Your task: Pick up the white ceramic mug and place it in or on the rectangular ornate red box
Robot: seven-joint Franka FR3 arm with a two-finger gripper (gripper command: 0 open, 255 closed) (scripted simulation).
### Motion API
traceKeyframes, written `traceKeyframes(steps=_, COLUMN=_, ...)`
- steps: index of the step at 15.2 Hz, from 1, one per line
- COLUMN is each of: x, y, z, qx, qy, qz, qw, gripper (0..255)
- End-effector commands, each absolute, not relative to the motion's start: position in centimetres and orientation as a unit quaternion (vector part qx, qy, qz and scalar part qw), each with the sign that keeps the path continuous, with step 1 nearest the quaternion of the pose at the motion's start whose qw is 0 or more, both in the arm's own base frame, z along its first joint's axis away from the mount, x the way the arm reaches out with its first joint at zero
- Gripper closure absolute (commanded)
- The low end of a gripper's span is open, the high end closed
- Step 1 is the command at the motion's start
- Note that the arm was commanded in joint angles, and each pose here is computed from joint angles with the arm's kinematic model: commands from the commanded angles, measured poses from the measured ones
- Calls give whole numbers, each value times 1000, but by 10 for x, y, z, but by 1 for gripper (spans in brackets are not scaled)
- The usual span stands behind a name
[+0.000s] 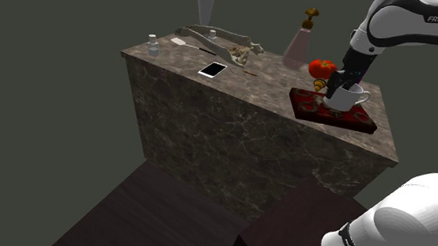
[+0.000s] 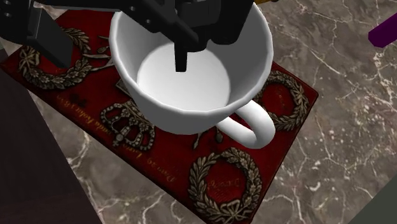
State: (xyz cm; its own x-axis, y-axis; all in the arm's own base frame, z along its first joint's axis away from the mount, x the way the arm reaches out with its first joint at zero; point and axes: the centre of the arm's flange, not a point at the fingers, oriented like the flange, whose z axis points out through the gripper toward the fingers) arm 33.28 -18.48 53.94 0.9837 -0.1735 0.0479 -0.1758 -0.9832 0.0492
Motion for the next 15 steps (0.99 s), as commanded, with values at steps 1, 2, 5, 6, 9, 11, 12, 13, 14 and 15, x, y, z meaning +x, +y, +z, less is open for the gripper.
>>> traceKeyframes(steps=1, x=333, y=-185, z=539, qx=996, qy=-88, qz=22, qw=27, gripper=0)
traceKeyframes(steps=2, x=333, y=-185, z=539, qx=996, qy=-88, qz=22, qw=27, gripper=0)
traceKeyframes(steps=5, x=332, y=-183, z=566, qx=996, qy=-88, qz=22, qw=27, gripper=0)
traceKeyframes(steps=6, x=331, y=-183, z=579, qx=996, qy=-88, qz=22, qw=27, gripper=0)
traceKeyframes(steps=9, x=331, y=-182, z=589, qx=996, qy=-88, qz=22, qw=27, gripper=0)
traceKeyframes(steps=11, x=331, y=-182, z=589, qx=996, qy=-88, qz=22, qw=27, gripper=0)
traceKeyframes(steps=12, x=331, y=-182, z=589, qx=996, qy=-88, qz=22, qw=27, gripper=0)
traceKeyframes(steps=13, x=331, y=-182, z=589, qx=996, qy=-88, qz=22, qw=27, gripper=0)
traceKeyframes(steps=14, x=331, y=-182, z=589, qx=996, qy=-88, qz=22, qw=27, gripper=0)
traceKeyframes(steps=15, x=331, y=-182, z=589, qx=996, qy=-88, qz=22, qw=27, gripper=0)
